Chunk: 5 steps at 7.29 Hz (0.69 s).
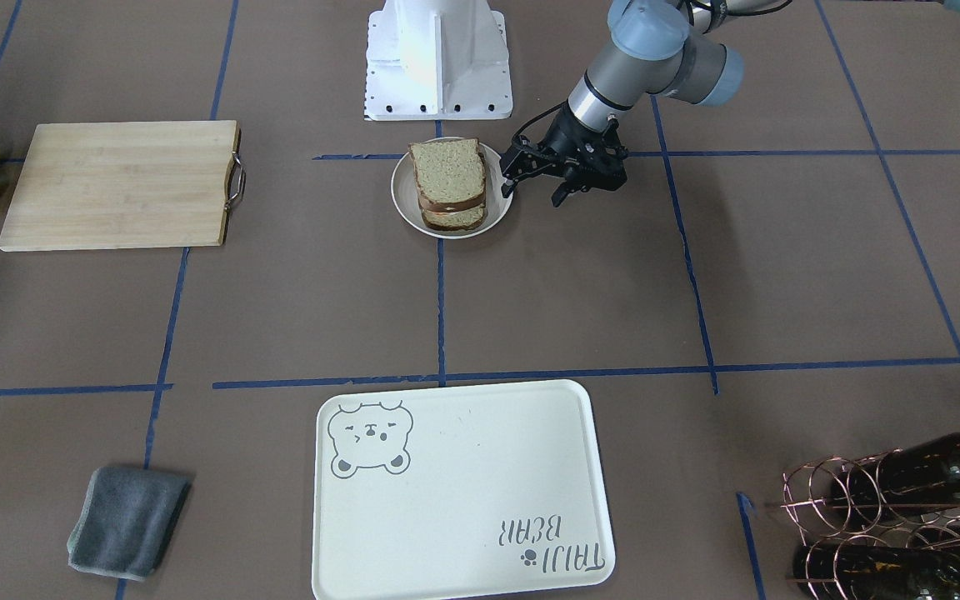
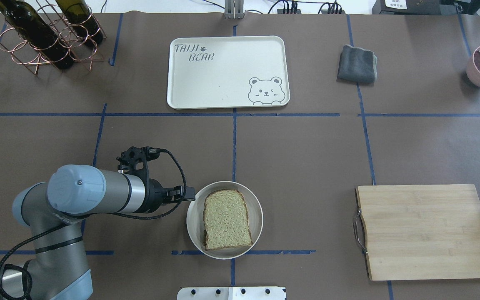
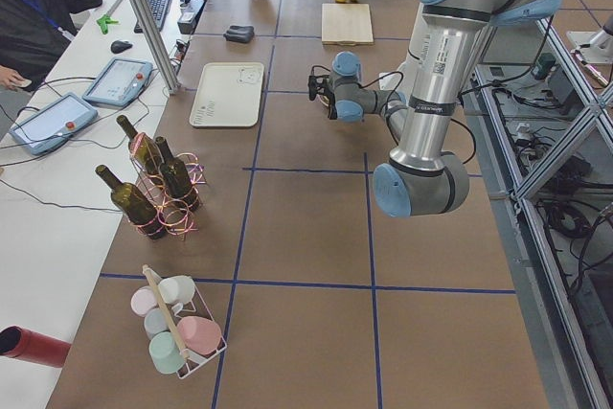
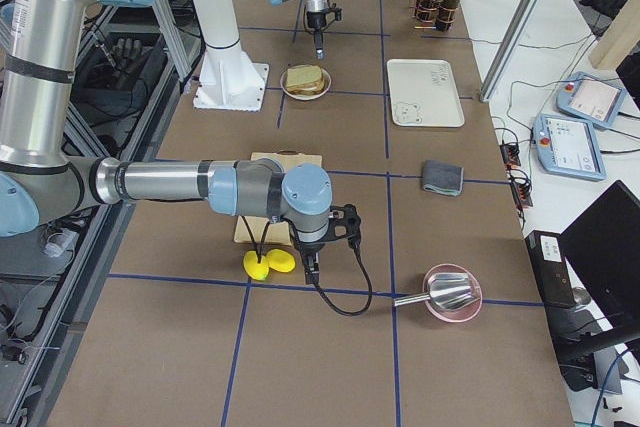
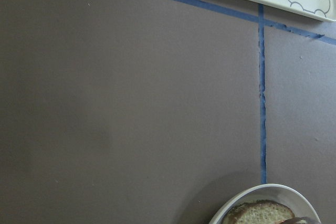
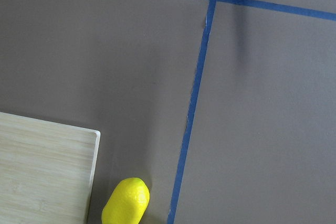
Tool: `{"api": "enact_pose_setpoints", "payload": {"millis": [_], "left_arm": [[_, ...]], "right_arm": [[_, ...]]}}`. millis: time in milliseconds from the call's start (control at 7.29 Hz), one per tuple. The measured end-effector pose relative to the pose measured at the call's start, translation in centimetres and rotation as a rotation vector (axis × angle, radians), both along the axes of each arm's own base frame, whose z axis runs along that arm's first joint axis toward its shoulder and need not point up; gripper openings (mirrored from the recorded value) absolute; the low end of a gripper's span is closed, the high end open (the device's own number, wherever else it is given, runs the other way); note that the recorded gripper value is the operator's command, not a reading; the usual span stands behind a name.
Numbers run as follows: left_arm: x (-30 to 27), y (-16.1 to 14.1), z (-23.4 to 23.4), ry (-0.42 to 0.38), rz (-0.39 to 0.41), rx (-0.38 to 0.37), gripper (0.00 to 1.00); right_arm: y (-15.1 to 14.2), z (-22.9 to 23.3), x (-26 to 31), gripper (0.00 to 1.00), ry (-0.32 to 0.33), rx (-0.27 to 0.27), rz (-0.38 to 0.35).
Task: Make sandwich and place on tray
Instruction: 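Reach the left gripper to the plate rim and grasp it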
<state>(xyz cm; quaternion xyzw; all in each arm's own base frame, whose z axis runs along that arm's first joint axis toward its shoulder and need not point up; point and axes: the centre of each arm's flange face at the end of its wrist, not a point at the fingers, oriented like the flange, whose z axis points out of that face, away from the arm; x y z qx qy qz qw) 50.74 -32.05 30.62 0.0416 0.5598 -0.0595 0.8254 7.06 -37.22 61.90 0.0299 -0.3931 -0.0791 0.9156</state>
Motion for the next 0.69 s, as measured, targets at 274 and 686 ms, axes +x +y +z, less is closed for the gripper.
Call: {"api": "enact_pose_setpoints", "payload": {"millis": [274, 686], "left_arm": [[0.8, 0.7, 0.2, -0.005, 0.011, -0.003, 0.52], [1.5, 1.7, -0.1, 0.000, 0.030, -0.001, 0.50]], "right_arm": [[0.0, -0.1, 0.0, 1.00, 0.000, 0.002, 0.000], [0.0, -0.1, 0.0, 1.00, -0.001, 0.002, 0.000]]}}
